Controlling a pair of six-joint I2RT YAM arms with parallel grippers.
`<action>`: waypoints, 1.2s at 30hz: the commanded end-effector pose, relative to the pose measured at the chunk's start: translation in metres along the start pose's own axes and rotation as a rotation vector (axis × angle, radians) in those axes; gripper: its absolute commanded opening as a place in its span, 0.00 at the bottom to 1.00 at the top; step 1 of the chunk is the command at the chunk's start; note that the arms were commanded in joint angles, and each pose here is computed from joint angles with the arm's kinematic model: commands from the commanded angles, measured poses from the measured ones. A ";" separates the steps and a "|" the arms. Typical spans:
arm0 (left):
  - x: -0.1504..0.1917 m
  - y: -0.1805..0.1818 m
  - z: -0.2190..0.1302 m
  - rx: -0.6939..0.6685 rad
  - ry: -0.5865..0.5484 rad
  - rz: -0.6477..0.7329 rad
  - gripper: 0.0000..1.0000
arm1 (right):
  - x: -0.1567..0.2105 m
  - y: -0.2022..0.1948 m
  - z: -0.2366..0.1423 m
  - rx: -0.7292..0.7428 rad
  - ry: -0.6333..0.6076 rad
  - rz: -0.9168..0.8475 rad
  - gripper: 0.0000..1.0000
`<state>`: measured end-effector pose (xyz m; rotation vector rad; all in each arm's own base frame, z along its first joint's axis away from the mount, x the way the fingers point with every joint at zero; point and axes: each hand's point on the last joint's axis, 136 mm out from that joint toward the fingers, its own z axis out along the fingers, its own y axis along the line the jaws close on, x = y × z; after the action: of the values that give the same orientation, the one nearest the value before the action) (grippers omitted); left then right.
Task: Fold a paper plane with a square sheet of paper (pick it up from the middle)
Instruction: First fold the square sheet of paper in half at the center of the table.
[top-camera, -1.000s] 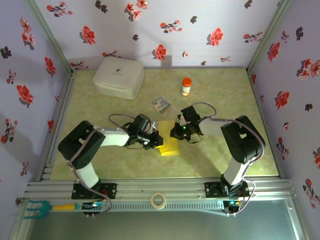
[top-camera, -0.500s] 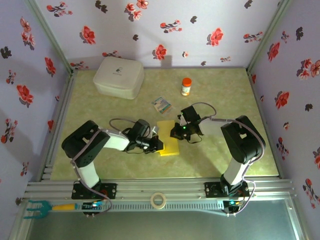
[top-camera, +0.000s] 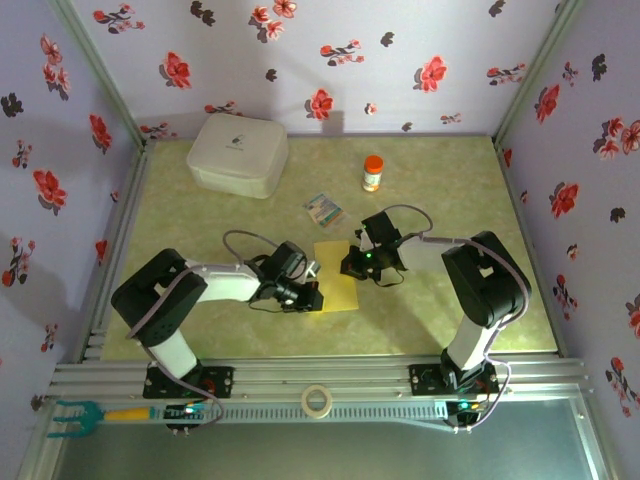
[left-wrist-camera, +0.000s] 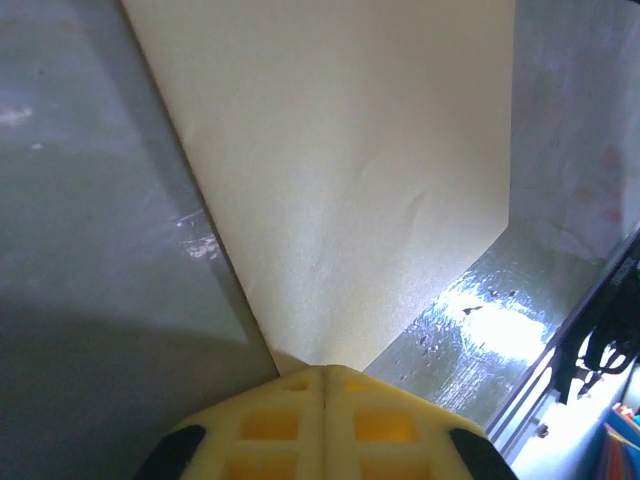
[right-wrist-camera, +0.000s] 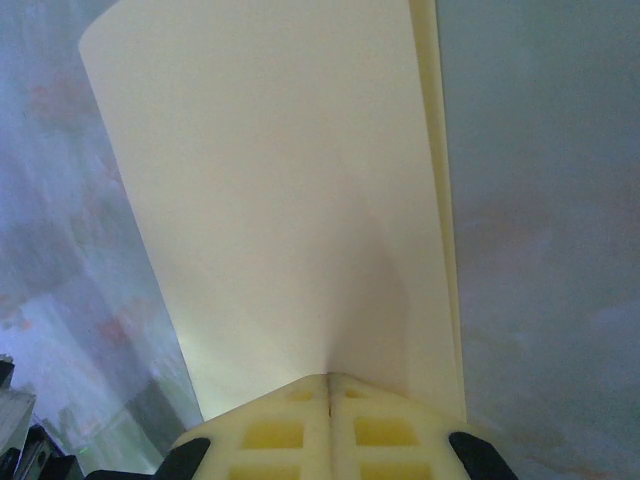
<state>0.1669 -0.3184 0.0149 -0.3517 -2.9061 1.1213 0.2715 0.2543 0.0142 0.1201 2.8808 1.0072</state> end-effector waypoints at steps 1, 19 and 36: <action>0.032 0.024 -0.001 -0.119 0.102 -0.003 0.00 | 0.026 -0.067 0.004 0.243 0.046 0.095 0.00; -0.011 -0.034 -0.042 -0.053 -0.095 0.123 0.00 | 0.014 -0.034 -0.001 0.121 0.029 0.051 0.00; -0.125 -0.029 -0.035 0.066 -0.210 -0.038 0.00 | 0.009 -0.009 -0.076 0.081 -0.186 0.063 0.17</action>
<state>0.2737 -0.3350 0.0702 -0.1948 -3.0613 1.2723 0.2785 0.2266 0.1032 0.1684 2.6162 0.9785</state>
